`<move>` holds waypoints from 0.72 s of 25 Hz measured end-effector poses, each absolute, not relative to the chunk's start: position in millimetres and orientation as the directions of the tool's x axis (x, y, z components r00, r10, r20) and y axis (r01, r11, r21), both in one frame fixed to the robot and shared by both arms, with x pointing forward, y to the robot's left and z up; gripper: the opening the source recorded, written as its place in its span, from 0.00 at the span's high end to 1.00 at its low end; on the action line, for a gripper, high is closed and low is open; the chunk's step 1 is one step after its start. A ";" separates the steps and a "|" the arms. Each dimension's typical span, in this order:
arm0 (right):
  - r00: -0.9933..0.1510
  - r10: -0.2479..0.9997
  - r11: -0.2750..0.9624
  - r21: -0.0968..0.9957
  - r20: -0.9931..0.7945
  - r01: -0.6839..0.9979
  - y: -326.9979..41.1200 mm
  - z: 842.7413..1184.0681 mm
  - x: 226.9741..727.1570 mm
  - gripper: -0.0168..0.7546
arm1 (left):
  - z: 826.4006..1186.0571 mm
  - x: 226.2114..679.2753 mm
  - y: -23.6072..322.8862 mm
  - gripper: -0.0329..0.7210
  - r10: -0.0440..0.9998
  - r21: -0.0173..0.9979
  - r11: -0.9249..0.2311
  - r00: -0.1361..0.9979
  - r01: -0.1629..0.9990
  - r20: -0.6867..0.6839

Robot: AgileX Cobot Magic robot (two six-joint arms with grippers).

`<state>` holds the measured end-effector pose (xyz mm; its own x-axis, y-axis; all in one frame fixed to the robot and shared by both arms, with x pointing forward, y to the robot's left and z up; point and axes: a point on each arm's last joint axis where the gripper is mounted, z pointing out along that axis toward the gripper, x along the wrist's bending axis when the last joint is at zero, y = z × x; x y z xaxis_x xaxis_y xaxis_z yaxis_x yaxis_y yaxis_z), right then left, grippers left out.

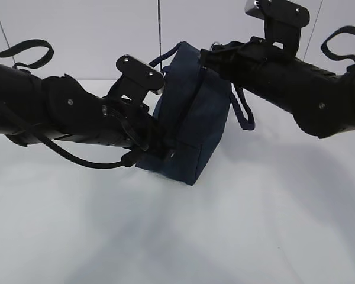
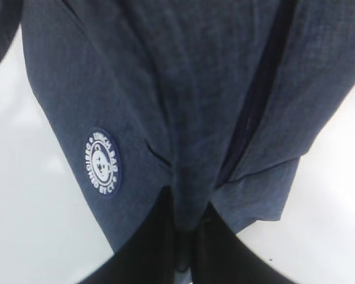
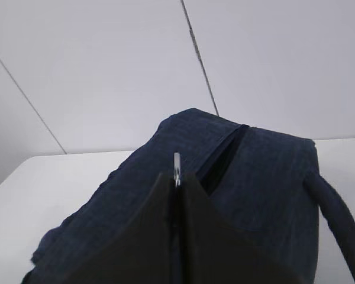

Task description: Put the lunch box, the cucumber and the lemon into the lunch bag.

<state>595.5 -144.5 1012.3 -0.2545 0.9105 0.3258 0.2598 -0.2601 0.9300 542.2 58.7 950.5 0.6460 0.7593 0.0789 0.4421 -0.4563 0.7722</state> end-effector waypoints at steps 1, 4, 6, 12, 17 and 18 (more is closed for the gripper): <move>-0.248 0.912 -0.261 0.929 0.327 0.263 -145.2 1012.7 600.8 0.96 | 950.6 542.0 58.7 0.95 0.758 0.771 -0.457 0.647 0.443 0.078; -0.235 0.914 -0.268 0.927 0.330 0.261 -146.2 1015.6 615.7 0.96 | 950.9 541.4 58.7 0.95 0.756 0.769 -0.459 0.650 0.445 0.075; -0.228 0.916 -0.266 0.925 0.330 0.271 -146.0 1018.3 627.3 0.96 | 950.7 541.3 58.7 0.95 0.756 0.768 -0.460 0.651 0.446 0.074; -0.200 0.924 -0.252 0.912 0.327 0.324 -145.6 1018.0 665.5 0.96 | 950.6 541.1 58.6 0.95 0.754 0.767 -0.462 0.652 0.446 0.075; -0.175 0.928 -0.240 0.888 0.328 0.392 -145.0 1016.0 698.6 0.96 | 950.3 540.7 58.6 0.95 0.752 0.764 -0.464 0.655 0.448 0.072; -0.169 0.930 -0.236 0.883 0.326 0.406 -145.4 1013.1 704.9 0.96 | 950.2 540.6 58.5 0.95 0.752 0.763 -0.464 0.655 0.449 0.072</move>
<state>704.9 -145.4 1013.1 -0.1692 0.9300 0.3263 0.4057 -0.2360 0.8830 540.6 58.5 950.2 0.6552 0.7520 0.0718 0.4491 -0.4642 0.7634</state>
